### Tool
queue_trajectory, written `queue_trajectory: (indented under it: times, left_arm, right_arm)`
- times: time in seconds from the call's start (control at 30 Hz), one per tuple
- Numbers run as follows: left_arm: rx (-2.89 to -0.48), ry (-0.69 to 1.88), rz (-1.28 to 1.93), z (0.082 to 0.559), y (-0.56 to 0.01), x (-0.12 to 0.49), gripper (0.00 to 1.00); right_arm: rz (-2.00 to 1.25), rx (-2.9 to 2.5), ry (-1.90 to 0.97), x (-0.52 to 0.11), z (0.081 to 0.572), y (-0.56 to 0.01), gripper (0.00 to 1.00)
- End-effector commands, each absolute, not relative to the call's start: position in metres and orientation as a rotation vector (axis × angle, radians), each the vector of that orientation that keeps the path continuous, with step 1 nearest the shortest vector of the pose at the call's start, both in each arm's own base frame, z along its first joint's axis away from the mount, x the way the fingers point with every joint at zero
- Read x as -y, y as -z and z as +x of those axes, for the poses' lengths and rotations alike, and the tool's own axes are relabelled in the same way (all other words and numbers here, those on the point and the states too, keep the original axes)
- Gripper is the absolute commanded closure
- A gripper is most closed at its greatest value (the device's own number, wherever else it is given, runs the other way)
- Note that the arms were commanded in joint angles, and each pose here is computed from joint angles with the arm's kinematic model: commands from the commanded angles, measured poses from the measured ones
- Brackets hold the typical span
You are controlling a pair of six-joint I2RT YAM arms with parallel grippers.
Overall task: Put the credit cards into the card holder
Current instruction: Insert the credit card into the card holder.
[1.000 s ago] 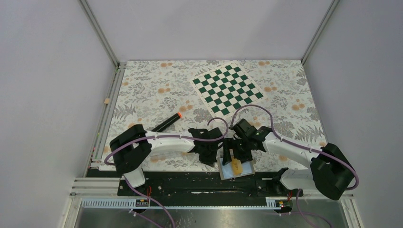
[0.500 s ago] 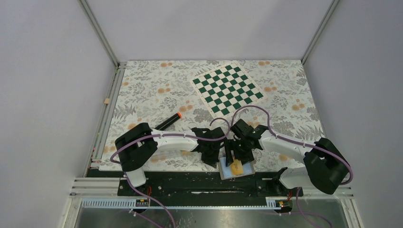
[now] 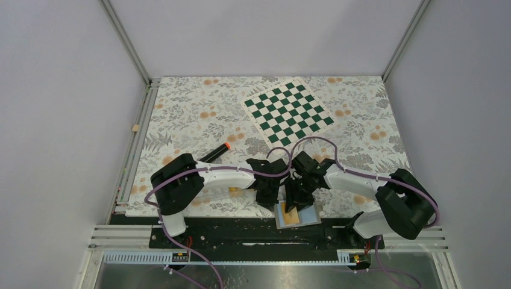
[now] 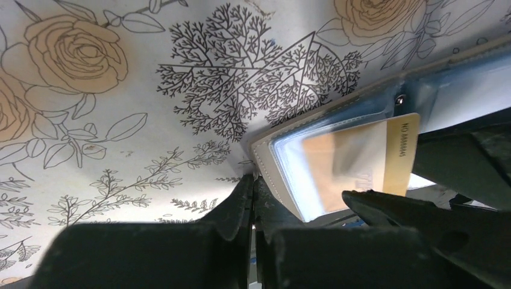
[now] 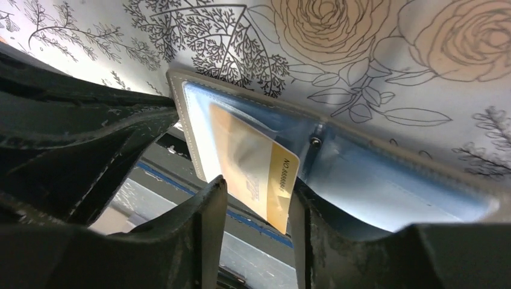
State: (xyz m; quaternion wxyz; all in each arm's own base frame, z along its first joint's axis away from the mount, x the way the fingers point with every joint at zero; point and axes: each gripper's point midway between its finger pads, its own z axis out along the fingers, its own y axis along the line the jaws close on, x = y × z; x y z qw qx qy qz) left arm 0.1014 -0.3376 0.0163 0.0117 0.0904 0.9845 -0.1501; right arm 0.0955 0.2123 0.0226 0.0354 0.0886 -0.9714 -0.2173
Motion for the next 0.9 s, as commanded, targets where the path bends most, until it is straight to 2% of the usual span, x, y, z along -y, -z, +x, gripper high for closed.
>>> queue_trajectory:
  times: [0.0, 0.2, 0.37, 0.53, 0.7, 0.77, 0.87]
  left_arm:
    - [-3.02, 0.483, 0.344, 0.109, -0.017, 0.351, 1.0]
    - [-2.99, 0.502, 0.346, 0.112, -0.029, 0.356, 1.0]
    - [-2.923, 0.397, 0.333, 0.127, -0.049, 0.343, 0.99]
    - [-2.838, 0.297, 0.286, 0.143, -0.079, 0.319, 0.8]
    - [-2.78, 0.447, 0.247, 0.146, -0.107, 0.311, 0.61]
    - [-2.765, 0.512, 0.203, 0.148, -0.116, 0.302, 0.54]
    - [-2.744, 0.641, 0.126, 0.152, -0.123, 0.289, 0.52]
  right_arm:
    - [0.195, 2.913, 0.928, -0.249, 0.096, -0.029, 0.54]
    - [0.124, 2.928, 0.976, -0.258, 0.102, -0.027, 0.58]
    - [0.131, 2.99, 0.967, -0.263, 0.118, -0.032, 0.58]
    - [0.131, 3.031, 0.954, -0.27, 0.133, -0.035, 0.58]
    - [0.159, 3.027, 0.899, -0.274, 0.139, -0.034, 0.56]
    - [0.183, 3.036, 0.897, -0.276, 0.14, -0.038, 0.51]
    - [0.218, 3.055, 0.851, -0.273, 0.14, -0.042, 0.39]
